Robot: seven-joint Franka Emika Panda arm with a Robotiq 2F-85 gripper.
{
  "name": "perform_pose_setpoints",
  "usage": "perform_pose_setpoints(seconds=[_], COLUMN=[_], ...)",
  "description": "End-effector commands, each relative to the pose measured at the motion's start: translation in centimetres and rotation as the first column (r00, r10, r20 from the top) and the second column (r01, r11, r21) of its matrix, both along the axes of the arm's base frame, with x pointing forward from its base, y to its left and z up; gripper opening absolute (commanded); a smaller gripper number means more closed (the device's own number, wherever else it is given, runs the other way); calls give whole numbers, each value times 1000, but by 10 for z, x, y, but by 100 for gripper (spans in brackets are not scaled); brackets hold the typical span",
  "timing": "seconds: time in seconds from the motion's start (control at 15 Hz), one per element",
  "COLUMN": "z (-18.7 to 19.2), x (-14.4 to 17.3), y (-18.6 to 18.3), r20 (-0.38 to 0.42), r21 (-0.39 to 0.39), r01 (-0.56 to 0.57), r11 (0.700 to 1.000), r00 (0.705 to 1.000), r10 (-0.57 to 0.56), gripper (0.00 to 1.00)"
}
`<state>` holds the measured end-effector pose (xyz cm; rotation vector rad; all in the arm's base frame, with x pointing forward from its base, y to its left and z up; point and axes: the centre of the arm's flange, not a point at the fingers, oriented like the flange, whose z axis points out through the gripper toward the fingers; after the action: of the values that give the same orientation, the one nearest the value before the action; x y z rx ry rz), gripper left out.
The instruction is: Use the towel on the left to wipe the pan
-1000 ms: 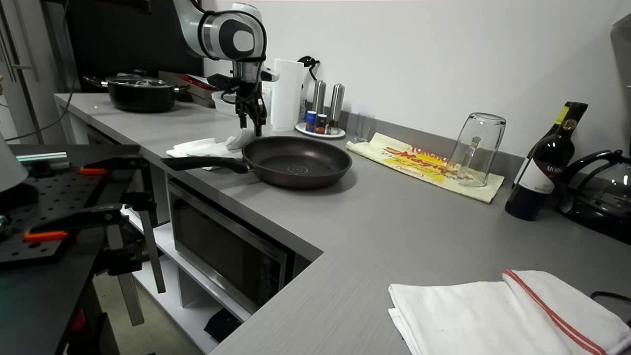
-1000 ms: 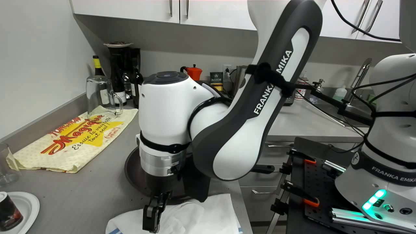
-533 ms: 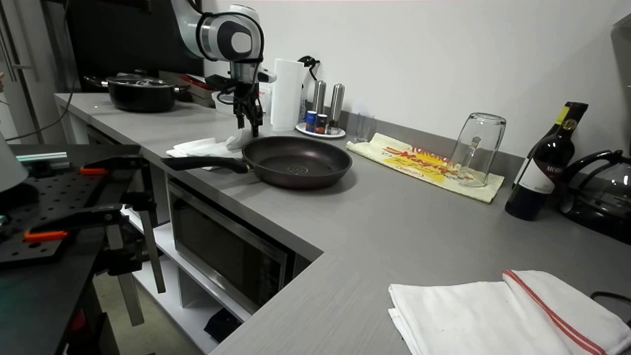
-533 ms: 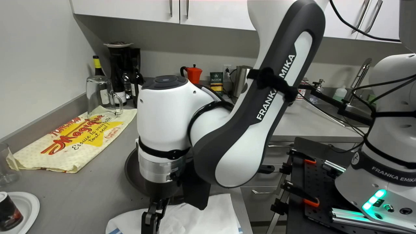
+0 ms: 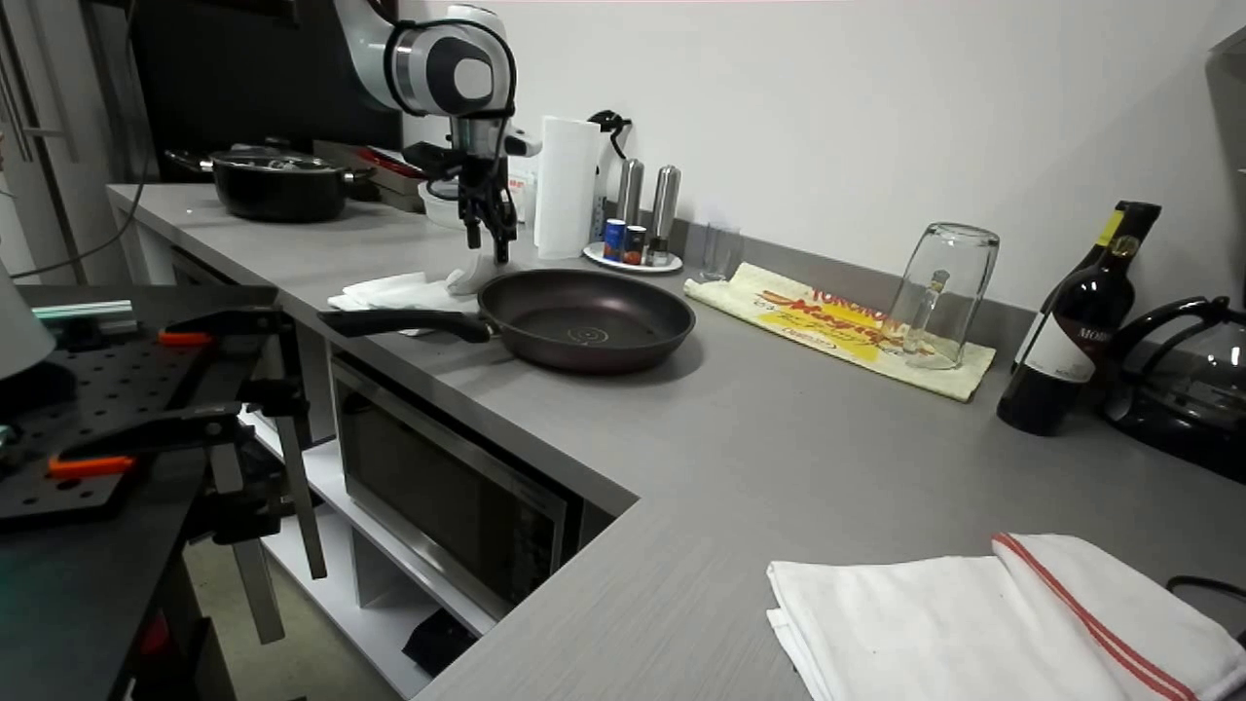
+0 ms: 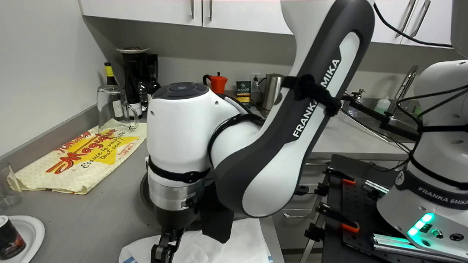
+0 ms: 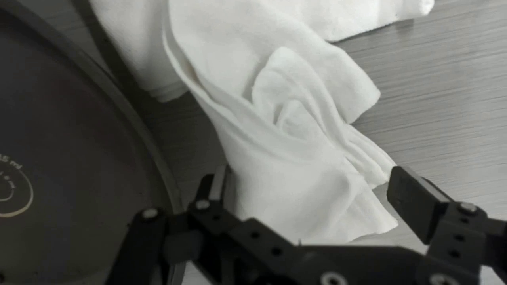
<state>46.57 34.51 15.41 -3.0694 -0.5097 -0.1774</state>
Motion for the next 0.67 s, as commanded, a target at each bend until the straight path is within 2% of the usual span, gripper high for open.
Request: perform_pose_setpoints(seconds=[0.0, 0.53, 0.6], z=[3, -25, -30], x=[-2, -5, -5], y=[11, 0, -2], r20=[10, -24, -33], r21=[-6, -29, -33], r01=[8, 17, 15], r11=[1000, 999, 999], r00=[1000, 1000, 999], r10=[-8, -17, -16], gripper=[100, 100, 75])
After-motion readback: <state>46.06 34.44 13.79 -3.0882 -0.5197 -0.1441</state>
